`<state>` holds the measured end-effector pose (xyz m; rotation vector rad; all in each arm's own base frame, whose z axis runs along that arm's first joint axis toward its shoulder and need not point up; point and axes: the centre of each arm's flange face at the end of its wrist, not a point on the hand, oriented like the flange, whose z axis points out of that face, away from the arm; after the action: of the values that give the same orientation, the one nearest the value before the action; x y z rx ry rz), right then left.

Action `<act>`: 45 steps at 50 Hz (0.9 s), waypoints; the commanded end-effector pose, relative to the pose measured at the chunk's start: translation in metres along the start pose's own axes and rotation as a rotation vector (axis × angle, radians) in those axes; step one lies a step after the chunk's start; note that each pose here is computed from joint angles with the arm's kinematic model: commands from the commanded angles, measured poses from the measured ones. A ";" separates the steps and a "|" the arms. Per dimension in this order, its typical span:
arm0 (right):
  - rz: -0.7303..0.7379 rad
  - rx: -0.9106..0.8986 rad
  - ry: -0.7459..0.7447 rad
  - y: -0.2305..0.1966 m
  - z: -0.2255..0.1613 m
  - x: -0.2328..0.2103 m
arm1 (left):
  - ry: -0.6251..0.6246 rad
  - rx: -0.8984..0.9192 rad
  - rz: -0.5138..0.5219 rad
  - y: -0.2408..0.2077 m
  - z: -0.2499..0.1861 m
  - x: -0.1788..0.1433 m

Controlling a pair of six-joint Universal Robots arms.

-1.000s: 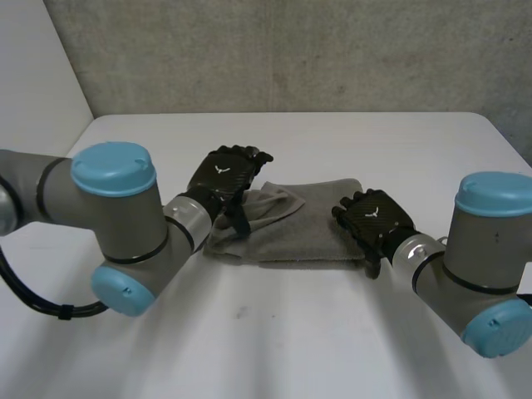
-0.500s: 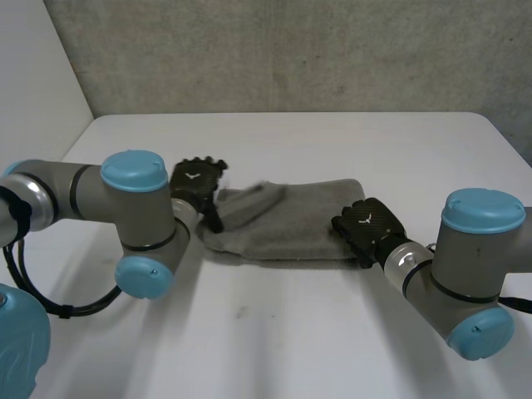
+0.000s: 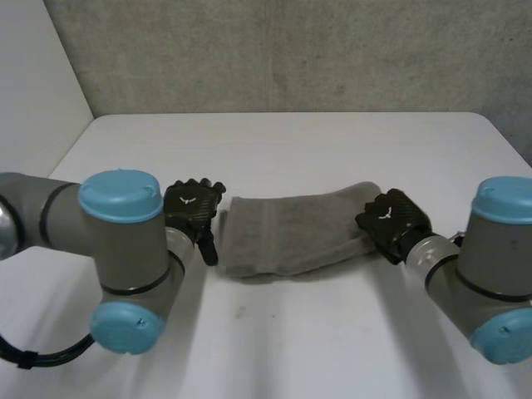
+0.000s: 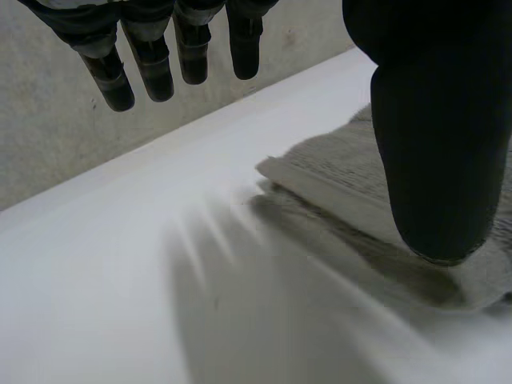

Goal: Fold the towel.

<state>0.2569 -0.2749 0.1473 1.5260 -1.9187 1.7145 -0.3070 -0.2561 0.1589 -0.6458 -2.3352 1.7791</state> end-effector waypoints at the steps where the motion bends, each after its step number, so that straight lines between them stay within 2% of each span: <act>1: -0.121 0.047 0.065 -0.019 -0.007 0.027 | -0.010 0.072 -0.016 -0.028 -0.022 -0.012; 6: -0.151 0.151 0.069 -0.050 0.000 0.026 | -0.026 0.102 -0.028 -0.039 -0.024 -0.022; 8: -0.191 0.285 -0.008 -0.085 0.003 -0.008 | -0.038 0.101 -0.032 -0.041 -0.023 -0.027; 9: -0.192 0.286 -0.008 -0.086 0.003 -0.008 | -0.051 0.101 -0.037 -0.041 -0.021 -0.032; 13: -0.237 0.430 -0.117 -0.119 0.005 -0.055 | -0.065 0.101 -0.040 -0.042 -0.020 -0.037; 14: -0.237 0.431 -0.117 -0.119 0.005 -0.055 | -0.068 0.102 -0.041 -0.042 -0.020 -0.038; 16: -0.274 0.508 -0.230 -0.126 0.006 -0.097 | -0.075 0.096 -0.042 -0.041 -0.020 -0.041; 17: -0.275 0.508 -0.230 -0.126 0.006 -0.097 | -0.083 0.092 -0.044 -0.040 -0.020 -0.044; 19: -0.309 0.553 -0.314 -0.128 0.006 -0.129 | -0.092 0.089 -0.048 -0.039 -0.019 -0.048; 24: -0.338 0.515 -0.344 -0.116 0.013 -0.150 | -0.098 0.076 -0.053 -0.035 -0.019 -0.050; 28: -0.322 0.472 -0.291 -0.117 0.016 -0.138 | -0.092 0.080 -0.061 -0.036 -0.020 -0.048; 31: -0.247 0.460 -0.227 -0.129 0.010 -0.116 | -0.089 0.099 -0.063 -0.040 -0.019 -0.047; 32: -0.158 0.447 -0.205 -0.131 0.009 -0.100 | -0.089 0.099 -0.063 -0.040 -0.019 -0.047; 33: -0.158 0.446 -0.205 -0.131 0.009 -0.100 | -0.089 0.111 -0.065 -0.044 -0.018 -0.047; 35: 0.090 0.409 -0.159 -0.129 0.010 -0.058 | -0.088 0.122 -0.066 -0.047 -0.017 -0.047; 36: 0.092 0.409 -0.158 -0.129 0.010 -0.058 | -0.082 0.138 -0.070 -0.052 -0.016 -0.045; 38: 0.324 0.398 -0.118 -0.129 0.006 -0.019 | -0.068 0.151 -0.075 -0.056 -0.015 -0.043; 39: 0.325 0.398 -0.118 -0.129 0.006 -0.019 | -0.046 0.158 -0.085 -0.057 -0.014 -0.038; 41: 0.501 0.354 -0.114 -0.117 0.007 -0.003 | -0.018 0.167 -0.099 -0.060 -0.014 -0.032; 45: 0.587 0.279 -0.116 -0.102 0.009 0.007 | 0.068 0.167 -0.120 -0.058 -0.011 -0.010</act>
<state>0.3607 -0.2493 0.2122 1.5024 -2.1230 2.2873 -0.2832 -0.2704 0.2221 -0.4813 -2.1833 1.9280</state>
